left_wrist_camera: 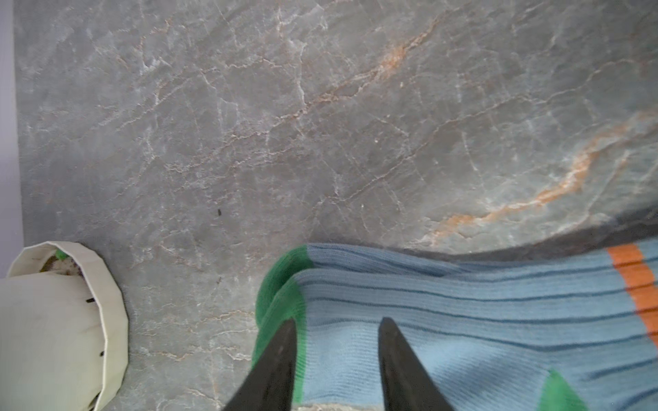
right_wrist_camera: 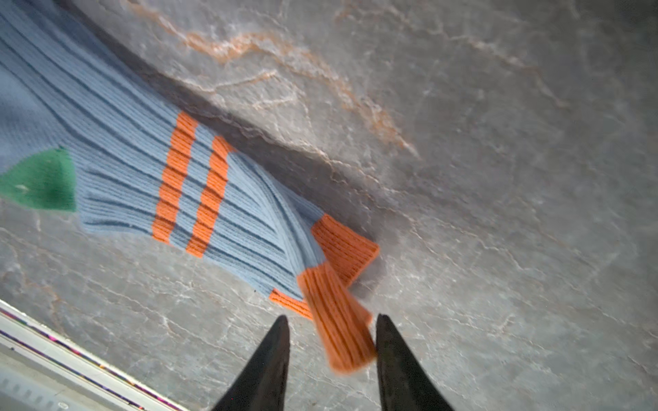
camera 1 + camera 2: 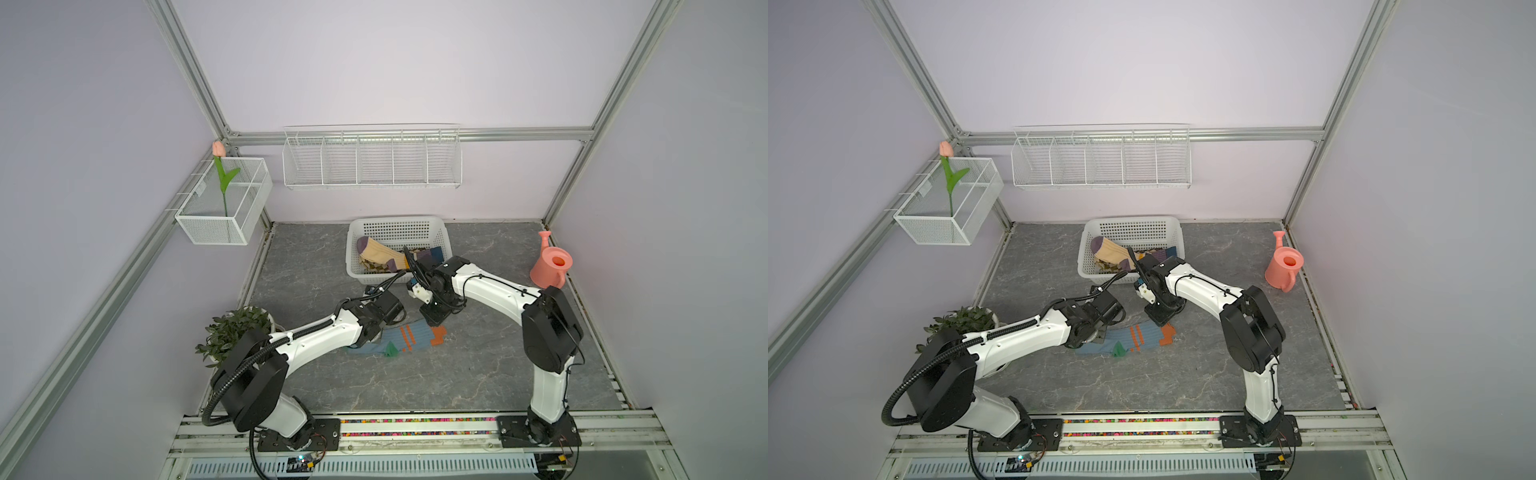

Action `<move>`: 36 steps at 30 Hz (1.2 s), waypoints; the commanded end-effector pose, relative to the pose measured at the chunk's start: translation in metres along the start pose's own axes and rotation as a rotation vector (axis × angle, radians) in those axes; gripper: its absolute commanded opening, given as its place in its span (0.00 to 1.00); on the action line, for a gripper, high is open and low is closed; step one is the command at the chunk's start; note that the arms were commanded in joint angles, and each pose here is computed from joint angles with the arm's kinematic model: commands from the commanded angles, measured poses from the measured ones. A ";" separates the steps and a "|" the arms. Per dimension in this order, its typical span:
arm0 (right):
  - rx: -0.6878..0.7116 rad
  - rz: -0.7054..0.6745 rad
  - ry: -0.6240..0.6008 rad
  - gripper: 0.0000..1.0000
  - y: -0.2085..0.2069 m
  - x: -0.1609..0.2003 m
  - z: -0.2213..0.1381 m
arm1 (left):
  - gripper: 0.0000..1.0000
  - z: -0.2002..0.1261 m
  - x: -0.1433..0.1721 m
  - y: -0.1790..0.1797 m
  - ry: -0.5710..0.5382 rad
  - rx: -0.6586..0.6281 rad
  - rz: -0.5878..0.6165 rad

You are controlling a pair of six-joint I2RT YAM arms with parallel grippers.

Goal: Place the socks together as a pair
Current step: Place the sock in the sock, then pick up a pair of socks from the center of the board.

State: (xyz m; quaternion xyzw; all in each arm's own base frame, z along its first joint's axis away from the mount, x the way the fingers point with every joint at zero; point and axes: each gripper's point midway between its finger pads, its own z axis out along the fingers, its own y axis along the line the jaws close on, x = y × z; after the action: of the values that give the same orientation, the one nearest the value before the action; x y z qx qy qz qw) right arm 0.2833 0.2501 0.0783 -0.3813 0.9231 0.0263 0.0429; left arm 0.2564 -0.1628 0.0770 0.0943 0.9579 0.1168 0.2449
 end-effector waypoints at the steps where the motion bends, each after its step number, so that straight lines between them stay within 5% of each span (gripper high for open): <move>1: 0.091 0.081 -0.117 0.45 -0.025 -0.003 -0.025 | 0.44 -0.007 -0.009 0.017 -0.033 -0.084 -0.020; 7: 0.105 0.201 -0.268 0.47 -0.035 0.010 -0.043 | 0.44 -0.010 0.010 0.023 -0.009 -0.048 -0.073; 13: -0.083 0.343 -0.350 0.50 -0.024 0.015 -0.023 | 0.44 -0.007 0.033 0.043 -0.009 0.005 -0.203; 19: -0.171 0.364 -0.341 0.51 -0.011 0.014 -0.001 | 0.44 -0.013 0.041 0.050 -0.099 0.113 -0.341; 30: -0.242 0.412 -0.249 0.49 0.001 0.018 0.035 | 0.44 0.013 0.049 0.038 -0.017 0.222 -0.402; 36: -0.255 0.406 -0.232 0.28 0.004 0.019 0.039 | 0.29 0.022 0.037 0.022 -0.002 0.263 -0.386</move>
State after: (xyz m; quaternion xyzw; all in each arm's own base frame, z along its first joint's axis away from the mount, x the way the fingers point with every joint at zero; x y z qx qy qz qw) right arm 0.2750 0.2385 0.0420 -0.1823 0.9603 0.1833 0.1050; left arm 0.2250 -0.1137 0.0411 -0.0604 0.9688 -0.0288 0.2385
